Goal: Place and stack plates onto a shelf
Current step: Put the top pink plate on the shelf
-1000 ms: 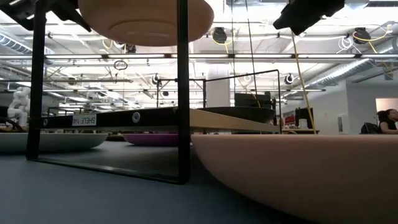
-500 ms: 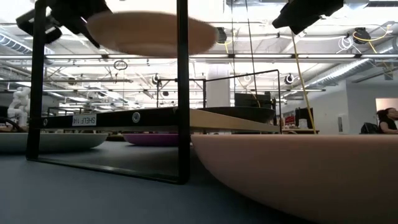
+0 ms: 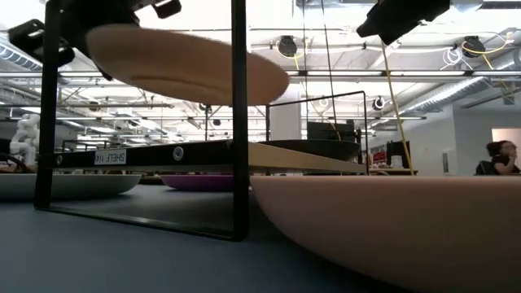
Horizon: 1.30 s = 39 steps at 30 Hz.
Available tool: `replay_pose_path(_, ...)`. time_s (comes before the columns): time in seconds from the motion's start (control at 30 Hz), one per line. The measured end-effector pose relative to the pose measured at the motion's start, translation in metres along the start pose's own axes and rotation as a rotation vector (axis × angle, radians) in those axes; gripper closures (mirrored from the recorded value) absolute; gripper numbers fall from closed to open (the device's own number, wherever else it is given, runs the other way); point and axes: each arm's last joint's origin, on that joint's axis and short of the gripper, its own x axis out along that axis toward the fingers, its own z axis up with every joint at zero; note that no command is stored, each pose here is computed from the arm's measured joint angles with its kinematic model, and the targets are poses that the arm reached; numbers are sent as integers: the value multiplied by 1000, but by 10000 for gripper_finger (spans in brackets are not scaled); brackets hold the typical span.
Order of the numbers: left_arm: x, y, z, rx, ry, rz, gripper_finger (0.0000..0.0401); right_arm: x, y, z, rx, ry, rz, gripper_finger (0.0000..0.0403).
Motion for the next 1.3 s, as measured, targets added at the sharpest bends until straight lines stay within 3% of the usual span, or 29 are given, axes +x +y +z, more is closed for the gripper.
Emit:
replay_pose_path(0.33, 5, 1, 7, 30, -83, -14, 378, 0, 0, 0, -1, 0, 0, 403)
replay_pose_path(1.03, 28, 5, 12, -15, -125, -73, 377, 0, 0, 2, -21, -15, 2, 403)
replay_pose_path(1.3, 28, 4, 16, -99, -127, -86, 377, 0, 0, 2, -21, -16, 3, 403)
